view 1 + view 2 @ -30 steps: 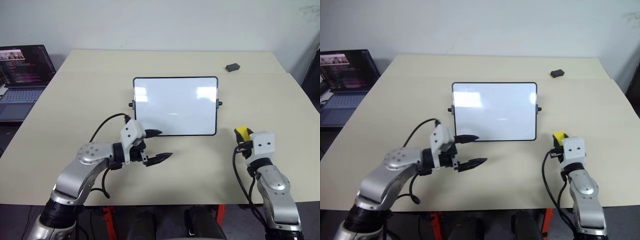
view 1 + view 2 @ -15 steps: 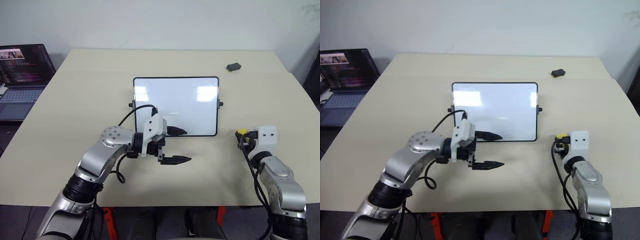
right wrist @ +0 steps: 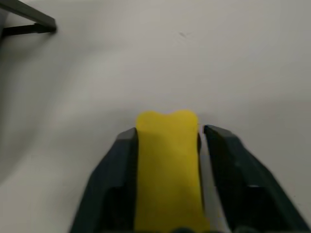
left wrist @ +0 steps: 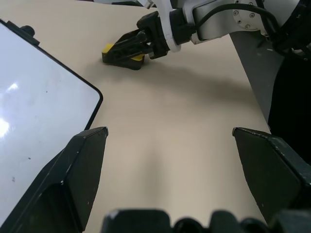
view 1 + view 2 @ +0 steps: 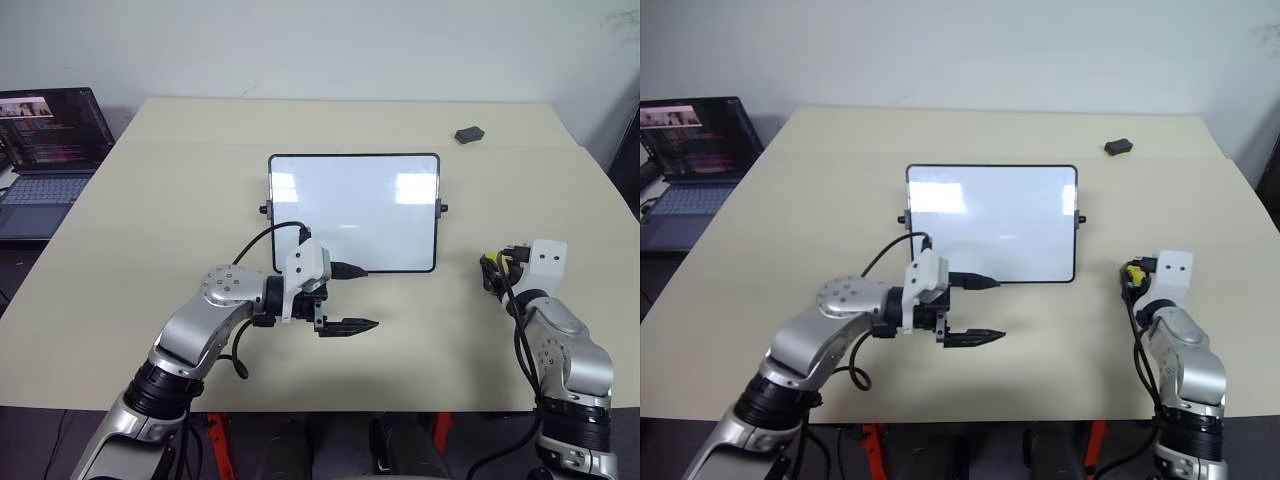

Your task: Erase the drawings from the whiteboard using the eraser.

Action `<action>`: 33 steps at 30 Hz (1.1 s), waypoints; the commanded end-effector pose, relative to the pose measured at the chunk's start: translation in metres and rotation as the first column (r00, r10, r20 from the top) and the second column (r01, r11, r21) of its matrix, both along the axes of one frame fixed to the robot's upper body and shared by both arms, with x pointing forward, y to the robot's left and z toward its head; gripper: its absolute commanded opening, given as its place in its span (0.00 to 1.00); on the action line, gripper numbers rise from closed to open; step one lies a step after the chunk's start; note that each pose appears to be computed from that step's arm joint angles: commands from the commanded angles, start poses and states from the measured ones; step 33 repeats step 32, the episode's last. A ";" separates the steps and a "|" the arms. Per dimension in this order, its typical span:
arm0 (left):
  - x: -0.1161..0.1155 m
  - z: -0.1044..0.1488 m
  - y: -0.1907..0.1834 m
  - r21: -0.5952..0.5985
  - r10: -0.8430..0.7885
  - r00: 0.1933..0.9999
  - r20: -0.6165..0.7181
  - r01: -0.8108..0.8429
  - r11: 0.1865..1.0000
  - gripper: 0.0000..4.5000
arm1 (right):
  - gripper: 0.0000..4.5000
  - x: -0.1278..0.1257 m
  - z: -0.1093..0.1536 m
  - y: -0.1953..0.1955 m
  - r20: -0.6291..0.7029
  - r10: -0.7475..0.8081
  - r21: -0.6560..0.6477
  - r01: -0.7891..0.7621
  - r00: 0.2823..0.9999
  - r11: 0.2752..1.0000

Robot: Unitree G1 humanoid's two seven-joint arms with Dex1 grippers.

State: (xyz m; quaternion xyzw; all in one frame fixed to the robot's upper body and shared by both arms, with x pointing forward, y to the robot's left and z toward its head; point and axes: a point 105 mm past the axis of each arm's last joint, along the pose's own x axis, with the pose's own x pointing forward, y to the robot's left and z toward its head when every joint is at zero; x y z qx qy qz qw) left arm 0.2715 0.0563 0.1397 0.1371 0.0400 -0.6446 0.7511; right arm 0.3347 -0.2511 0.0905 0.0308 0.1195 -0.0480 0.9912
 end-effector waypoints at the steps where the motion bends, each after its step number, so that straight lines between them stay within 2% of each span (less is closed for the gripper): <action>1: 0.000 0.012 0.003 -0.023 0.029 0.998 0.054 -0.028 0.999 1.00 | 0.86 0.004 0.022 -0.001 0.089 0.010 -0.032 -0.008 0.996 0.999; 2: 0.001 0.012 0.008 -0.038 0.069 0.996 0.055 -0.067 0.997 1.00 | 0.93 0.002 0.035 0.006 0.155 0.045 -0.044 -0.039 0.987 0.998; 6: 0.004 0.014 0.019 -0.079 0.172 0.983 0.060 -0.167 0.983 1.00 | 0.93 -0.010 0.065 0.018 0.318 0.116 -0.089 -0.093 0.941 0.992; 9: 0.013 0.024 0.044 -0.222 0.394 0.919 -0.005 -0.386 0.895 1.00 | 0.93 -0.037 0.083 0.046 0.429 0.228 -0.182 -0.163 0.874 0.970; 10: 0.018 0.024 0.059 -0.277 0.527 0.849 -0.027 -0.513 0.813 1.00 | 0.93 -0.046 0.074 0.061 0.425 0.271 -0.203 -0.201 0.864 0.958; 13: 0.018 0.017 0.088 -0.321 0.733 0.679 -0.047 -0.705 0.633 1.00 | 0.93 -0.062 0.051 0.088 0.402 0.323 -0.218 -0.253 0.857 0.943; 14: 0.016 0.015 0.089 -0.322 0.756 0.653 -0.049 -0.727 0.607 1.00 | 0.93 -0.064 0.047 0.089 0.399 0.326 -0.217 -0.257 0.857 0.942; 18: 0.006 0.003 0.129 -0.330 0.919 0.394 -0.011 -0.869 0.369 1.00 | 0.93 -0.077 0.019 0.105 0.367 0.383 -0.253 -0.305 0.848 0.918; 22: 0.000 -0.008 0.149 -0.316 0.968 0.251 -0.012 -0.919 0.234 1.00 | 0.93 -0.076 0.003 0.093 0.339 0.360 -0.205 -0.306 0.869 0.930; 25: 0.000 -0.014 0.153 -0.297 0.972 0.233 -0.012 -0.929 0.219 1.00 | 0.93 -0.072 -0.004 0.078 0.322 0.299 -0.175 -0.254 0.898 0.951; 29: 0.002 -0.022 0.147 -0.280 0.965 0.261 -0.005 -0.927 0.249 1.00 | 0.93 -0.072 -0.009 0.060 0.307 0.240 -0.174 -0.193 0.921 0.966; 33: 0.005 -0.017 0.149 -0.294 0.966 0.259 -0.007 -0.924 0.245 1.00 | 0.93 -0.074 -0.017 0.043 0.281 0.150 -0.133 -0.117 0.948 0.984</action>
